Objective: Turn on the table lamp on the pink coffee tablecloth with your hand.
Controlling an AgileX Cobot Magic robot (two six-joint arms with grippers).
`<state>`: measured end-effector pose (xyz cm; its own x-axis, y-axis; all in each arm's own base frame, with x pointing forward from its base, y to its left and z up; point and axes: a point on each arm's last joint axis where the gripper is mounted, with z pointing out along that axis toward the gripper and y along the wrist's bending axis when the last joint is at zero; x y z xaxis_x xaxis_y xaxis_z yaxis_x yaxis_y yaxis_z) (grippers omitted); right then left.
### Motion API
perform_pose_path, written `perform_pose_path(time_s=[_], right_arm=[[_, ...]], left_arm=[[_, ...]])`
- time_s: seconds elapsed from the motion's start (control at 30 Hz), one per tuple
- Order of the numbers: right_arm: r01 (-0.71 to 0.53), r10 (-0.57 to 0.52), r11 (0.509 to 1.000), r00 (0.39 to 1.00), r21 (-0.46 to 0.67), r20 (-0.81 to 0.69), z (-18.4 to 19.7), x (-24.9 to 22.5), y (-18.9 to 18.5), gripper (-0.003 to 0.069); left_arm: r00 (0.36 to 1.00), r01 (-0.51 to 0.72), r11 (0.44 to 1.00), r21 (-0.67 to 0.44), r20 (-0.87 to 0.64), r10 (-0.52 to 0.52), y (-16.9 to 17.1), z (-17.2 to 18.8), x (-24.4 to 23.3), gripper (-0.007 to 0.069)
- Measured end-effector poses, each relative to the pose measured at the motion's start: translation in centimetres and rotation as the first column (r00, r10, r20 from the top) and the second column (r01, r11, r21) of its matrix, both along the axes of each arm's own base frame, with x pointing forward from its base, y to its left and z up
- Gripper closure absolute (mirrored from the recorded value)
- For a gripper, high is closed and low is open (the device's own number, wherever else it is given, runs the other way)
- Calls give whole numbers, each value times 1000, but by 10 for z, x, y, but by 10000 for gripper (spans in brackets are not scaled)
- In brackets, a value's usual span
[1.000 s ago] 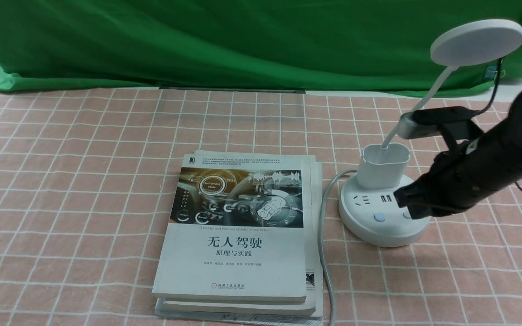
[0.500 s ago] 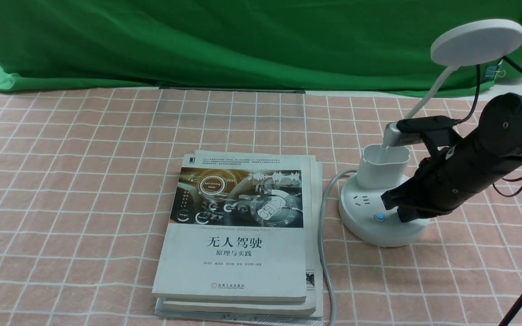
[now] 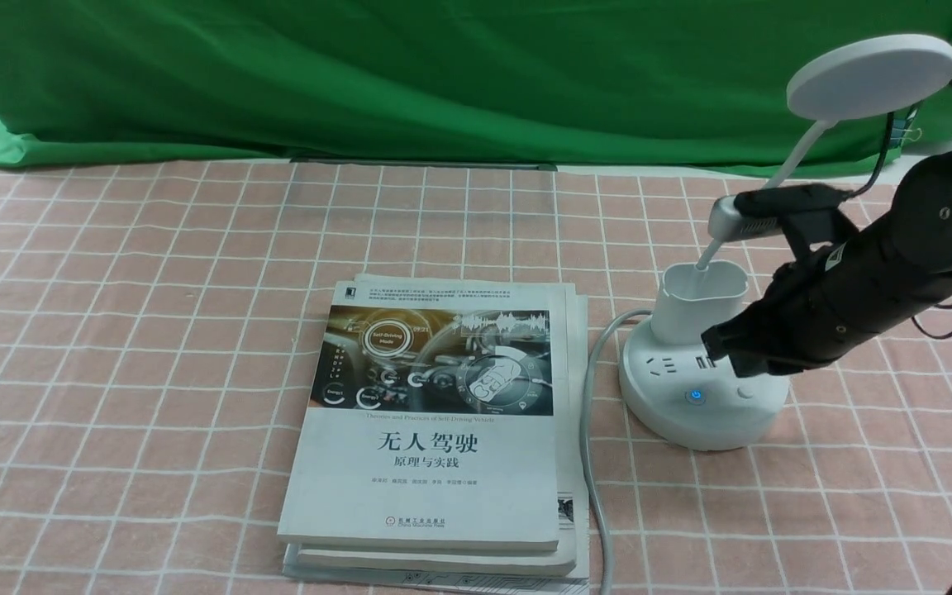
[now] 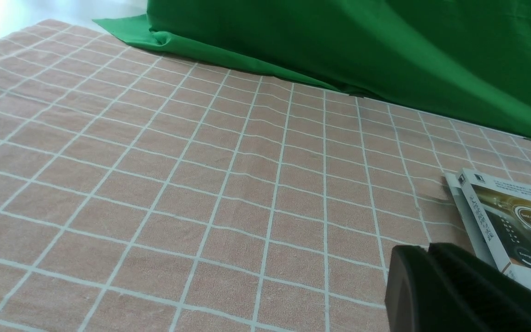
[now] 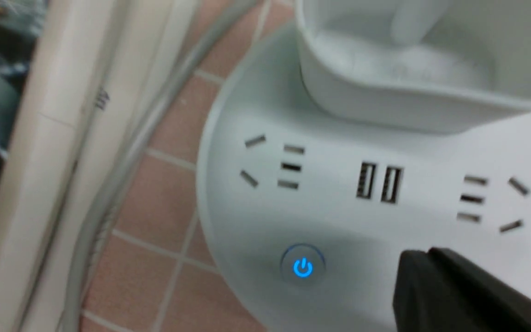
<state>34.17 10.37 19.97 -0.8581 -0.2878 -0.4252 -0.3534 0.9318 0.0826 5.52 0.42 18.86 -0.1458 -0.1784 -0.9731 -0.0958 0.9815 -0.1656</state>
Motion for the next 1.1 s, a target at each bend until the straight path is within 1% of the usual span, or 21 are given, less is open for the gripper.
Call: perform_pose_path(time_s=[0.13, 0.23, 0.53, 0.7, 0.73, 0.87, 0.93, 1.1], right_arm=[[-5, 5, 1000, 1000, -14, -15, -7, 2, 0, 627], [-2, 0, 999, 999, -36, -46, -21, 4, -1, 625], [3, -4, 999, 1000, -36, -21, -22, 8, 0, 625], [-8, 8, 999, 1000, -36, -9, 2, -2, -3, 625], [-11, 11, 1000, 1000, -28, 15, 15, -7, -4, 625], [-25, 26, 1000, 998, -16, 50, 42, -21, -4, 625], [-30, 31, 999, 998, -16, 46, 47, -25, -5, 625], [-41, 42, 999, 998, -16, 38, 54, -61, -12, 625]], left_arm=[[1000, 0, 1000, 0, 0, 0, 0, 0, 0, 606], [1000, 0, 1000, 0, 0, 0, 0, 0, 0, 606], [1000, 0, 1000, 0, 0, 0, 0, 0, 0, 606], [1000, 0, 1000, 0, 0, 0, 0, 0, 0, 606], [1000, 0, 1000, 0, 0, 0, 0, 0, 0, 606], [1000, 0, 1000, 0, 0, 0, 0, 0, 0, 606], [1000, 0, 1000, -1, 0, 0, 0, 0, 0, 606], [1000, 0, 1000, -1, 0, 0, 0, 0, 0, 606]])
